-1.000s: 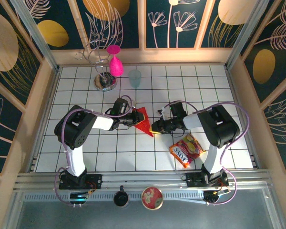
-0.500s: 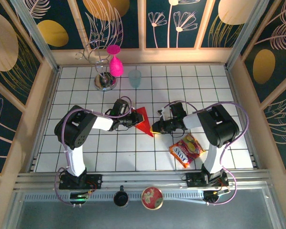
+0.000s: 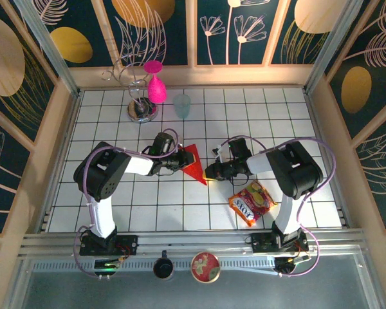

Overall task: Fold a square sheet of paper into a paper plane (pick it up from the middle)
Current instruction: Fourth fold the wing at the center of the table.

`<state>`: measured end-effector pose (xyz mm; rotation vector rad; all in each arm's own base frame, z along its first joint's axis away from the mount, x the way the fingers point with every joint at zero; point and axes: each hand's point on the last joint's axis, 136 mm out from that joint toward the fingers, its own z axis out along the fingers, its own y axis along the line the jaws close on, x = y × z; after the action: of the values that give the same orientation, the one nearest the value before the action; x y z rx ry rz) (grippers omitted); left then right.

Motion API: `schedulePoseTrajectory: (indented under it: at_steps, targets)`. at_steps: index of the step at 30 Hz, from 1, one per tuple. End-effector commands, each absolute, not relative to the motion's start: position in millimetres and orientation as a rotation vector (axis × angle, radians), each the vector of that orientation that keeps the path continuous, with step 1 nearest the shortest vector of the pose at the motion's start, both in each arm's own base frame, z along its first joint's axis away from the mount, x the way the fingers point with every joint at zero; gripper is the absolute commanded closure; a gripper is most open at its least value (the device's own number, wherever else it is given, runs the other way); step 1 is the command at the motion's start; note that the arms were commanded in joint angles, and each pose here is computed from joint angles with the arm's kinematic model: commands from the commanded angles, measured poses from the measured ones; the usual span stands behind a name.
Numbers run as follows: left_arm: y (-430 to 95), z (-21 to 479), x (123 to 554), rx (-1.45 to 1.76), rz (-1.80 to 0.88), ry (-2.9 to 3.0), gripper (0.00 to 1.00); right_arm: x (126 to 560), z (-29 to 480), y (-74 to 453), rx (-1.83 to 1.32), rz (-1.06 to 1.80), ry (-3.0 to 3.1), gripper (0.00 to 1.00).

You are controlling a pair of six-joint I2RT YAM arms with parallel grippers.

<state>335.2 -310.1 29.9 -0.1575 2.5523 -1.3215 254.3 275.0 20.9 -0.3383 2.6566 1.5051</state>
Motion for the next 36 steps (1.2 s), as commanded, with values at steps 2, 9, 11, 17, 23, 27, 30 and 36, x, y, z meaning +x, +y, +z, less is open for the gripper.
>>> schedulePoseTrajectory:
  at_steps: [2, 9, 11, 17, 23, 27, 30, 36]
  targets:
    - [-311.8, 25.6, 338.2, -0.126, -1.321, 2.566, 0.86, 238.2, -23.6, 260.3, -0.307, 1.282, 2.829, 0.9]
    - [-310.0, 18.4, 337.0, -0.14, -1.304, 2.587, 0.86, 239.8, -20.2, 260.3, -0.303, 1.272, 2.823, 0.9]
    - [-309.4, 15.8, 336.4, -0.144, -1.298, 2.595, 0.86, 241.1, -16.7, 261.0, -0.301, 1.276, 2.814, 0.89]
    - [-308.1, 13.6, 336.2, -0.145, -1.285, 2.601, 0.86, 246.1, 14.6, 268.6, -0.325, 1.344, 2.732, 0.84]
    - [-307.4, 13.0, 335.6, -0.148, -1.28, 2.603, 0.86, 239.8, 29.3, 269.1, -0.345, 1.379, 2.714, 0.83]
    - [-306.5, 11.5, 334.4, -0.15, -1.28, 2.607, 0.86, 234.9, 26.9, 266.6, -0.34, 1.378, 2.728, 0.85]
    - [-306.0, 11.2, 333.8, -0.152, -1.279, 2.608, 0.87, 232.5, 23.2, 266.4, -0.339, 1.37, 2.742, 0.87]
    - [-306.3, 11.5, 333.6, -0.151, -1.279, 2.608, 0.86, 229.6, 2.3, 263.5, -0.315, 1.314, 2.807, 0.9]
